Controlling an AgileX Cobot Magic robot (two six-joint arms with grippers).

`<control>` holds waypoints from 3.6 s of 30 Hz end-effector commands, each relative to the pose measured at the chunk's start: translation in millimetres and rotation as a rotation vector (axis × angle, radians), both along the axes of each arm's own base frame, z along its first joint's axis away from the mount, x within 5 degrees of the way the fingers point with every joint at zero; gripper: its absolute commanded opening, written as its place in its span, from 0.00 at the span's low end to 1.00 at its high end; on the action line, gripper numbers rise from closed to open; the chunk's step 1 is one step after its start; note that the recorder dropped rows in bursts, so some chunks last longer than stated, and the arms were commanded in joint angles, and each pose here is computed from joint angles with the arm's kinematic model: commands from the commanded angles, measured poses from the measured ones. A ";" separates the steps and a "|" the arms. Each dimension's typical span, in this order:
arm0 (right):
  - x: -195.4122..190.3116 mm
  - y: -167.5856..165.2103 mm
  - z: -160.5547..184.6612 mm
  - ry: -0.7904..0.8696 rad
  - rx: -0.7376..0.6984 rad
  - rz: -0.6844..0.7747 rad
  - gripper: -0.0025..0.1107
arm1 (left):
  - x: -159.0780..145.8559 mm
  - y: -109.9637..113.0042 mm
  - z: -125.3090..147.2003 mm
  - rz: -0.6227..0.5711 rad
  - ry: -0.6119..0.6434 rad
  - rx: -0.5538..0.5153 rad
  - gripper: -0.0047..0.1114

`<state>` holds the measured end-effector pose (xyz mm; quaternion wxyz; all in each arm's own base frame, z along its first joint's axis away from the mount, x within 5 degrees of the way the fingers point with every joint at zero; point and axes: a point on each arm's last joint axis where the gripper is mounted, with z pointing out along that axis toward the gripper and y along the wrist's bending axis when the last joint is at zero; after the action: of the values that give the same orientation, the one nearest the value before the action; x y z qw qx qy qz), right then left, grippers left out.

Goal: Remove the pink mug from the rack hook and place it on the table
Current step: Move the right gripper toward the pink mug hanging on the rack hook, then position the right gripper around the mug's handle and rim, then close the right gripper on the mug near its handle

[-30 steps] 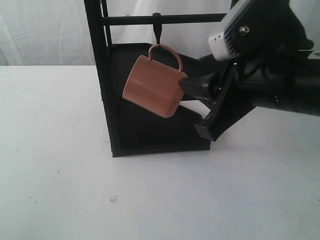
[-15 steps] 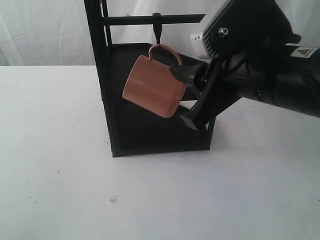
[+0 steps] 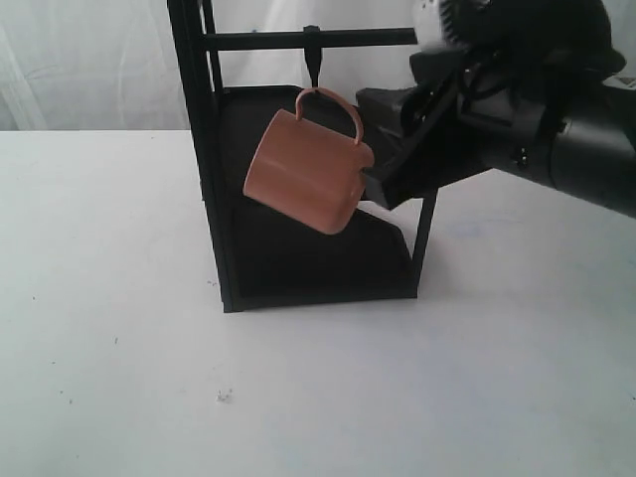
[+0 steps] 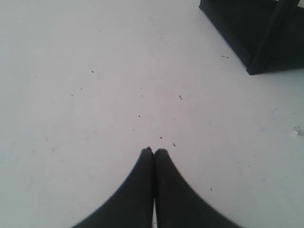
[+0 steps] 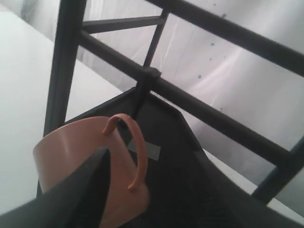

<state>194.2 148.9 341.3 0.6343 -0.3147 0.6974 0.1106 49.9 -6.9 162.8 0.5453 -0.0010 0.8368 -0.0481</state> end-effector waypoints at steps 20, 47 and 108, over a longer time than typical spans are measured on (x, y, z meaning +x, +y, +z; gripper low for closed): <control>-37.3 -21.4 27.0 0.040 0.108 0.062 0.45 | -0.2 -0.4 -0.4 -0.002 -0.003 -0.008 0.04; -15.1 26.7 -14.7 -0.007 -0.243 0.187 0.45 | -0.2 -0.4 -0.4 -0.002 -0.003 -0.008 0.04; 45.2 29.5 -13.4 0.059 -0.147 0.055 0.45 | -0.2 -0.4 -0.4 -0.002 -0.003 -0.008 0.04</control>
<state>236.8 177.0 328.8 0.5831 -0.3712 0.7175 0.0860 49.9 -6.9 162.8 0.5453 -0.0010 0.8368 -0.0481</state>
